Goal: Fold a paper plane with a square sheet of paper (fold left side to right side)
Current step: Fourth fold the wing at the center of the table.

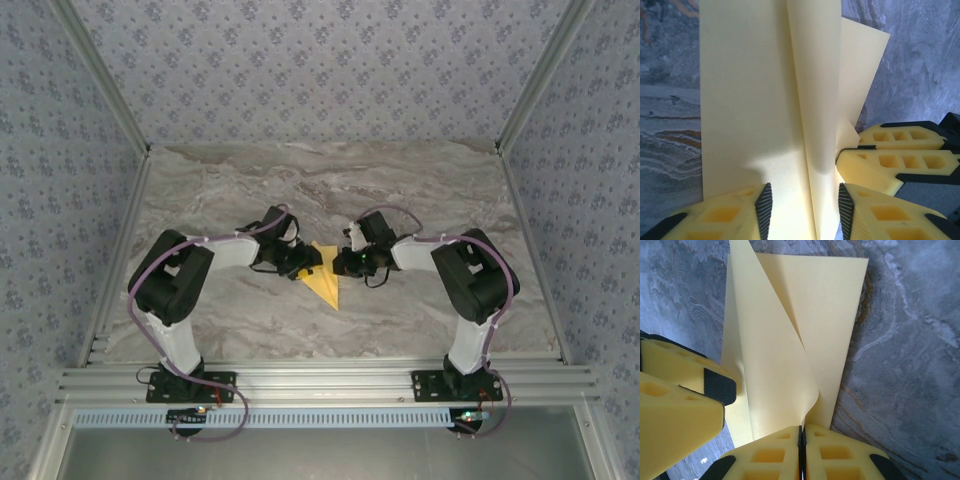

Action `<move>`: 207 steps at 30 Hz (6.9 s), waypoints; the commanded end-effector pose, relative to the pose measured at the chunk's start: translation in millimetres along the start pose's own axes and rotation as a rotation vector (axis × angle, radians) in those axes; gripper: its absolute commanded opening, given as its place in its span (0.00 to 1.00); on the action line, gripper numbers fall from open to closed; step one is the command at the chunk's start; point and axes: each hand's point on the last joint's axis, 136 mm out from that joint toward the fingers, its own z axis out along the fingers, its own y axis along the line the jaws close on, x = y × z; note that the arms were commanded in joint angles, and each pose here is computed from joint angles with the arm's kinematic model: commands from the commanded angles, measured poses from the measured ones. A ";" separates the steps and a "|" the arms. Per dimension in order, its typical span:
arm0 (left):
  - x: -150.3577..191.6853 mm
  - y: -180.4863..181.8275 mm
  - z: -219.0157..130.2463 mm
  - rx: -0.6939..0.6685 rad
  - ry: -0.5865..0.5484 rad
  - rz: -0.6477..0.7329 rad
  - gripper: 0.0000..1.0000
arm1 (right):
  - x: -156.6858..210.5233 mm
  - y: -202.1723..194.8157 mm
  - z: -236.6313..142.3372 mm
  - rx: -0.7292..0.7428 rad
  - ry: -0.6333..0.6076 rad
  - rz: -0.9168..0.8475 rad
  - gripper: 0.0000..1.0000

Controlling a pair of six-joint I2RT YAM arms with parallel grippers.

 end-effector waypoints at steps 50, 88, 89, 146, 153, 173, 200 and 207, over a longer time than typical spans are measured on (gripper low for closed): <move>7.4 37.8 30.8 -0.153 0.046 -0.013 0.17 | 0.3 49.3 -49.9 -0.145 0.002 -0.058 0.32; 6.7 42.2 31.5 -0.161 0.051 -0.017 0.17 | 93.0 21.8 -5.1 -0.039 0.293 -0.034 0.29; 7.0 42.6 31.5 -0.162 0.052 -0.019 0.17 | 94.9 20.7 -5.2 -0.031 0.301 -0.035 0.29; -0.1 32.6 20.1 -0.137 0.027 -0.003 0.17 | 66.7 -5.1 -5.0 0.047 0.234 0.083 0.05; -8.7 -7.9 1.6 -0.025 -0.025 0.087 0.19 | 96.5 -35.1 -5.4 0.167 0.321 0.106 0.00; 37.6 -29.1 23.5 0.068 0.073 0.143 0.11 | 103.3 -45.2 -8.3 0.236 0.353 0.091 0.00; -39.8 34.8 23.6 -0.133 -0.052 0.141 0.08 | 121.8 -57.8 -16.7 0.320 0.414 0.078 0.00; -70.1 35.6 15.6 -0.120 -0.100 0.156 0.08 | 124.4 -57.9 -20.1 0.323 0.410 0.074 0.00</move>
